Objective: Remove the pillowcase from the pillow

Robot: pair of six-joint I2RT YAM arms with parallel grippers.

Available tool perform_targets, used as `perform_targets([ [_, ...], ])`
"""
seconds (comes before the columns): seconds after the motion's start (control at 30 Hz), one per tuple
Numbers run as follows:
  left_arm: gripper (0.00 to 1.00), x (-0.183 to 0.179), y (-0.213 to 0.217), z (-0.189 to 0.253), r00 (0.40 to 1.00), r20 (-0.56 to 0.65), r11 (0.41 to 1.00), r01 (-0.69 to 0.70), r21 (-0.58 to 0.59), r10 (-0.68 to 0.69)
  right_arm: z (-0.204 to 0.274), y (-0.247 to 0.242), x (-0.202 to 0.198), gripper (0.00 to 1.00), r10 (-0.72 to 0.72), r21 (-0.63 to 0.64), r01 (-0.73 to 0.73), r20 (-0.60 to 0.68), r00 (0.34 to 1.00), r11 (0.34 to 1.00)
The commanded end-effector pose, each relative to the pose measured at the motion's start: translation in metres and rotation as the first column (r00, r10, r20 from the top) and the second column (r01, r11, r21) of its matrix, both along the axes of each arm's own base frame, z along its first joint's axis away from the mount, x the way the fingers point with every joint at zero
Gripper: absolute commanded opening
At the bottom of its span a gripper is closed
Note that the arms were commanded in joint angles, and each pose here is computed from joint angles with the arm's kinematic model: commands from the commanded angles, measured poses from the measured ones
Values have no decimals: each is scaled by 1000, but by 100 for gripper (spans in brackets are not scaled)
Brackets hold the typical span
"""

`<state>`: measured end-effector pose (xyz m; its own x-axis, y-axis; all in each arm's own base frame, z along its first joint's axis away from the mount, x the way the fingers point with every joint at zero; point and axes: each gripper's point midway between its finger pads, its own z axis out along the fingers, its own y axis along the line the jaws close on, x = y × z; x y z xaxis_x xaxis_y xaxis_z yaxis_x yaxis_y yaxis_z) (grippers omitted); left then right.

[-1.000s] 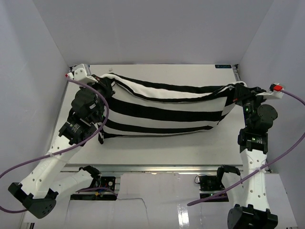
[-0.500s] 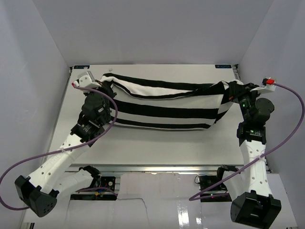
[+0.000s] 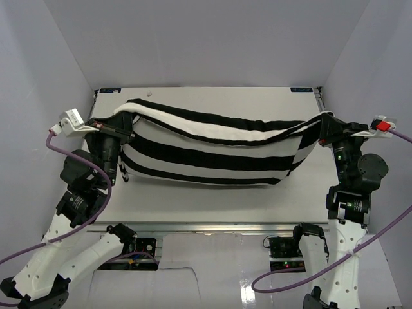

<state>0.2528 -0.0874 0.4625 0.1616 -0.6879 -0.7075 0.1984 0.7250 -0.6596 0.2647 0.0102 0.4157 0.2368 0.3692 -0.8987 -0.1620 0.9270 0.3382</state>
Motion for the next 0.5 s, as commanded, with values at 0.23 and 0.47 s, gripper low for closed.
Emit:
perform_targets([
  [0.23, 0, 90, -2, -28, 948, -77, 937, -291, 193, 310, -31, 8, 87, 8, 150, 81, -141, -116, 982, 987],
  [0.47, 1, 209, 34, -122, 899, -362, 960, -180, 213, 248, -124, 36, 173, 9, 312, 177, -267, -318, 895, 947],
])
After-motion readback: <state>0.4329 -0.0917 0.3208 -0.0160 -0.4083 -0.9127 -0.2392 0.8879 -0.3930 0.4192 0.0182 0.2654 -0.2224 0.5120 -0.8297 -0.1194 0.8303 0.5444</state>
